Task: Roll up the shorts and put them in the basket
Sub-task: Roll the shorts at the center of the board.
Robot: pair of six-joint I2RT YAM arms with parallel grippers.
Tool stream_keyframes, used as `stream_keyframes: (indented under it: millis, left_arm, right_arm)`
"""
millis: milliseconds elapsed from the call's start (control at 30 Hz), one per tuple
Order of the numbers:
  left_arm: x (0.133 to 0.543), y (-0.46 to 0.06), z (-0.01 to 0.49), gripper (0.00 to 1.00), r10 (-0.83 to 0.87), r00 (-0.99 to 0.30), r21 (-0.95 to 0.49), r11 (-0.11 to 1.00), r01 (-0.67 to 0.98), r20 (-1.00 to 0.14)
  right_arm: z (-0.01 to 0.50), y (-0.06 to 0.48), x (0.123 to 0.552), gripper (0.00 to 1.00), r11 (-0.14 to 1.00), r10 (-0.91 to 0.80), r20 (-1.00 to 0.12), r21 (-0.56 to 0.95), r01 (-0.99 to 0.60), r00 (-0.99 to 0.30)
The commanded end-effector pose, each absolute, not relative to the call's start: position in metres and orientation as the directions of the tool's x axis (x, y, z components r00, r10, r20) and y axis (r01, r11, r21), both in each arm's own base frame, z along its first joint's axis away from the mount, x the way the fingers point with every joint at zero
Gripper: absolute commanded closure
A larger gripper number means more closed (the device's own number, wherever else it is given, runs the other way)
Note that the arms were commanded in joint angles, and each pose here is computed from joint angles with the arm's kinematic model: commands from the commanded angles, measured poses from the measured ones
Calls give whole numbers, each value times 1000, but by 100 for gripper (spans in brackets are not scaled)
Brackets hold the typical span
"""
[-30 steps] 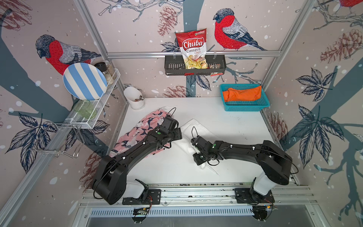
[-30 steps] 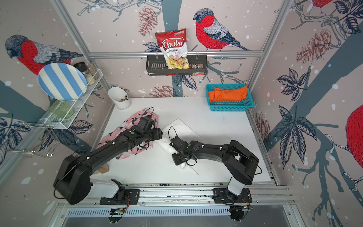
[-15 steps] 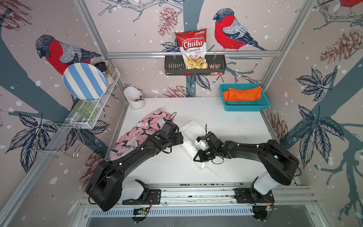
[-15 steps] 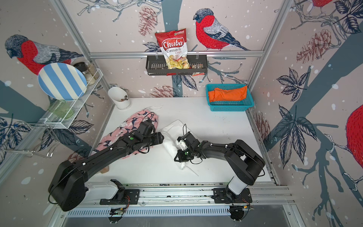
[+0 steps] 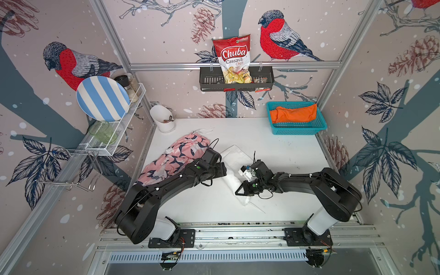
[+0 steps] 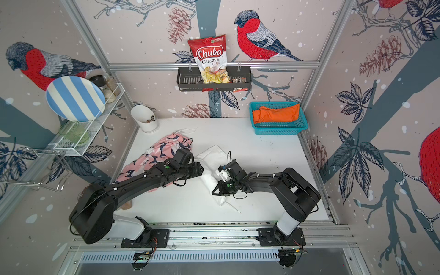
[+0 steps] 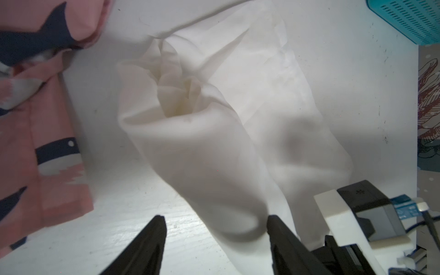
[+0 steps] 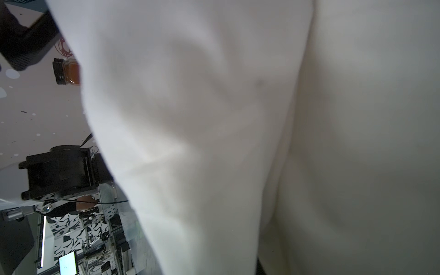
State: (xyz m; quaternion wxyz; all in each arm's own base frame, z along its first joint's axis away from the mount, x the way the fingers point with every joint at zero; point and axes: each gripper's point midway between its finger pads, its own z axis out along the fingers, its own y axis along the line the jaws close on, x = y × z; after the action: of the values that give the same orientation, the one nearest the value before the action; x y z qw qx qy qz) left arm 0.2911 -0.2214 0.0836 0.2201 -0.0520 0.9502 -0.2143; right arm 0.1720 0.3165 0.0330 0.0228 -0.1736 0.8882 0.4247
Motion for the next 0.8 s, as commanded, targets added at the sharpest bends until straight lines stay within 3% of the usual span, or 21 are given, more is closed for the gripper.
stream_keyframes:
  millis: [0, 267, 400, 467, 600, 767]
  left_arm:
    - [297, -230, 81, 29, -188, -897, -446, 895, 11, -400]
    - [314, -232, 49, 31, -169, -909, -394, 919, -6, -382]
    - [318, -229, 34, 35, -147, -919, -362, 932, -6, -365]
    - [317, -227, 28, 36, -141, -925, -352, 936, -7, -354]
    - [316, -223, 25, 37, -130, -928, -338, 941, -5, -350]
    - [314, -220, 19, 37, -131, -931, -326, 945, -14, -340]
  right_arm:
    - [24, 309, 168, 93, 598, -272, -137, 751, -279, -952]
    - [9, 297, 167, 86, 628, -252, -90, 743, -233, -964]
    - [0, 288, 168, 76, 673, -239, -92, 701, -234, -967]
    - [-2, 283, 171, 66, 702, -236, -101, 670, -241, -967]
    - [11, 273, 184, 51, 764, -225, -168, 581, -281, -960]
    - [50, 263, 205, 40, 844, -242, -308, 401, -357, -920]
